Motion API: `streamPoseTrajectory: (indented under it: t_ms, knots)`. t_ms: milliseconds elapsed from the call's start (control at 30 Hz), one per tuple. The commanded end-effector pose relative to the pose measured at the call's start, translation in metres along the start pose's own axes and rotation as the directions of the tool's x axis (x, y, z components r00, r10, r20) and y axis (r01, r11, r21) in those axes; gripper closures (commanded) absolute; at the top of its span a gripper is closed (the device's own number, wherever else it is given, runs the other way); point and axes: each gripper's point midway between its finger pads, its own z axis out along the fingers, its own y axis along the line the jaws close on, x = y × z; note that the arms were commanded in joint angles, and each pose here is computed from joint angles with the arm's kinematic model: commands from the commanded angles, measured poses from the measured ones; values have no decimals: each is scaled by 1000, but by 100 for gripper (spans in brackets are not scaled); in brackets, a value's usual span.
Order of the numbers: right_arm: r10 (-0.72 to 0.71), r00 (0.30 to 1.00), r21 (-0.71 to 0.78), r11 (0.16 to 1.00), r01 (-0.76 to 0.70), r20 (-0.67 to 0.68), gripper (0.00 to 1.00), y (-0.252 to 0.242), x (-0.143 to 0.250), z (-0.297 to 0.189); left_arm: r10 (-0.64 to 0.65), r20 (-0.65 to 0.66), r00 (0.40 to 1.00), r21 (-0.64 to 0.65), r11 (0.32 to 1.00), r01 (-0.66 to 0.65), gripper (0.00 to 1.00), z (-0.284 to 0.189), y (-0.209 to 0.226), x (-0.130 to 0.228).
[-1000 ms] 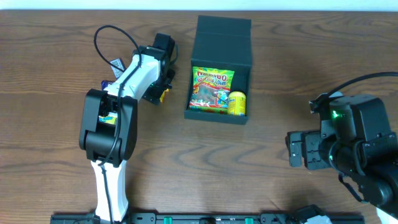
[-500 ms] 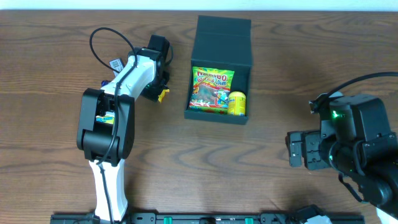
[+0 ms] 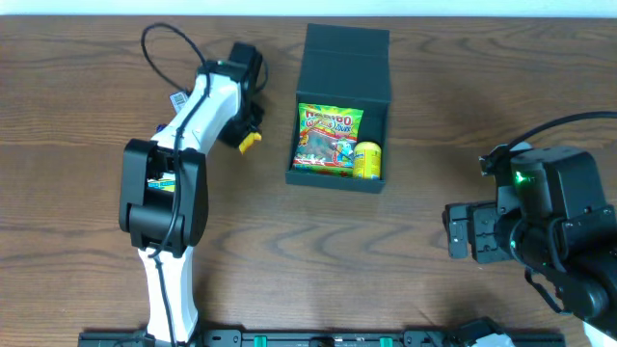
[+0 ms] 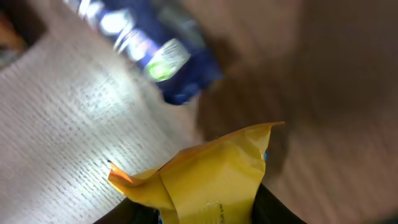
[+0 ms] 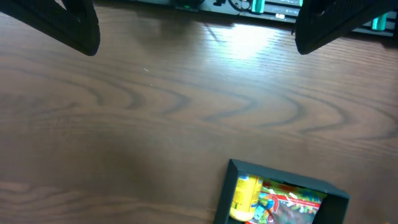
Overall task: Pack container
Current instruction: 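Carry the yellow candy into the box and release it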
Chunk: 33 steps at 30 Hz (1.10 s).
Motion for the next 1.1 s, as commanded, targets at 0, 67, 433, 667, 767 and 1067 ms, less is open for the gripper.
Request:
streamPoseTrajectory:
  t_ms: [0,67,433,667,767,1067]
  knots:
    - [-5,1000,2,1000,5,10,1,-2,-1,-3,97,29,995,44,994,-98,62,-17,-18,-11]
    - [-6,1000,2,1000,6,10,1,-2,-1,-3,148,51,988,73,986,-152,69,-30,-30,-13]
    - [-5,1000,2,1000,5,10,1,-2,-1,-3,496,262,828,227,802,-553,71,-97,-116,24]
    - [-6,1000,2,1000,6,10,1,-2,-1,-3,757,391,524,281,444,-851,72,-120,-166,118]
    - [-5,1000,2,1000,5,10,1,-2,-1,-3,773,384,505,310,407,-859,73,-117,-172,137]
    - [-6,1000,2,1000,6,10,1,-2,-1,-3,770,274,576,418,444,-793,73,-84,-180,168]
